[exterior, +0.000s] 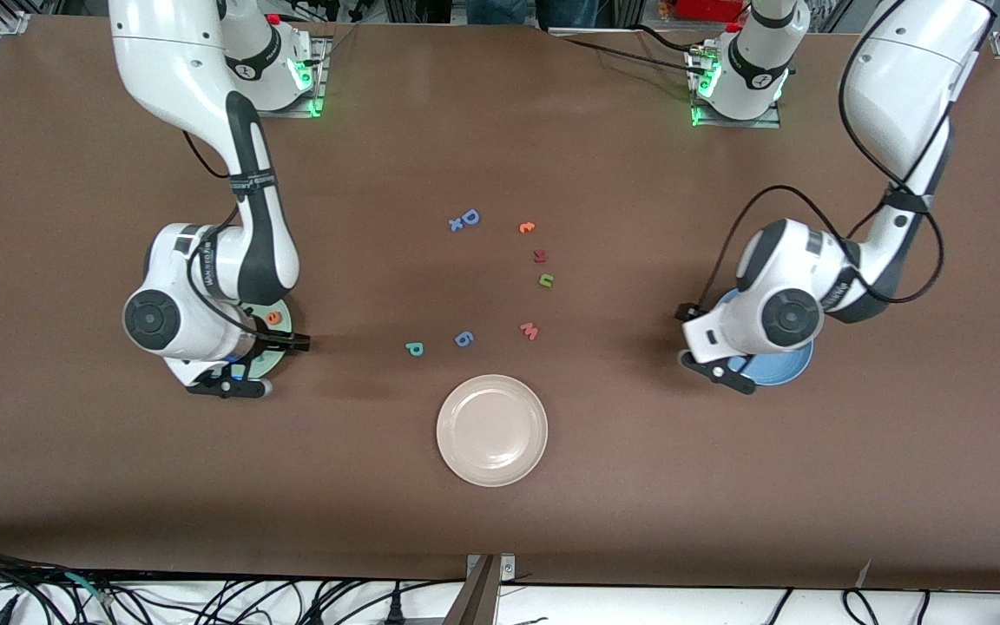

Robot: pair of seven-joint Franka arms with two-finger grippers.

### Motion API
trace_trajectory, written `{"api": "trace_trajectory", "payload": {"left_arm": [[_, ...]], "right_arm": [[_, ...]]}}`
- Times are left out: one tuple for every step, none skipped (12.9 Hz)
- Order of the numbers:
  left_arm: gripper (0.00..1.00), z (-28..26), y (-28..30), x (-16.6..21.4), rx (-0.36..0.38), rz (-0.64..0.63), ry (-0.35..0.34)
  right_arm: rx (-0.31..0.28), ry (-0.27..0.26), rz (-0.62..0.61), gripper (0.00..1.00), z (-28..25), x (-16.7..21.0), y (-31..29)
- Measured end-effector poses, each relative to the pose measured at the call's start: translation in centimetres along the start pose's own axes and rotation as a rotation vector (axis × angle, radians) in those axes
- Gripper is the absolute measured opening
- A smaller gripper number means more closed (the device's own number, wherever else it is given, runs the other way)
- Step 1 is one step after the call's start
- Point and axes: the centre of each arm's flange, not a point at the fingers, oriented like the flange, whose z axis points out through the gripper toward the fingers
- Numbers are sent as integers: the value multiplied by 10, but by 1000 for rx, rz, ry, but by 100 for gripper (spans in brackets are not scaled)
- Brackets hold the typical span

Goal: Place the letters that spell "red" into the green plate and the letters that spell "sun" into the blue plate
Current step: 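Grasp teal a with the right gripper while the left gripper grasps green letter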

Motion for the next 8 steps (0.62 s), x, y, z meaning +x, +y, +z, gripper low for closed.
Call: {"api": "trace_trajectory", "payload": {"left_arm": [[100,-5,27,1,-5,-35,7],[100,-7,55,1,-5,-76,10],[100,-6,82,1,2,-121,9],[100,-3,109,-1,11,-164,8],[100,2,136,-2,17,-205,12],[100,7,158,-3,15,-245,23],[100,12,175,-2,7,-279,37],[100,18,187,-1,-3,-295,50]], "right_arm": [[2,12,19,100,0,-3,-14],[3,34,34,100,0,-6,-29],[4,58,46,100,0,-9,-44],[5,79,59,100,2,-13,-59],[4,99,69,100,5,-16,-73],[7,117,74,100,9,-20,-86],[15,132,78,100,15,-23,-99],[25,141,86,100,20,-27,-111]]}}
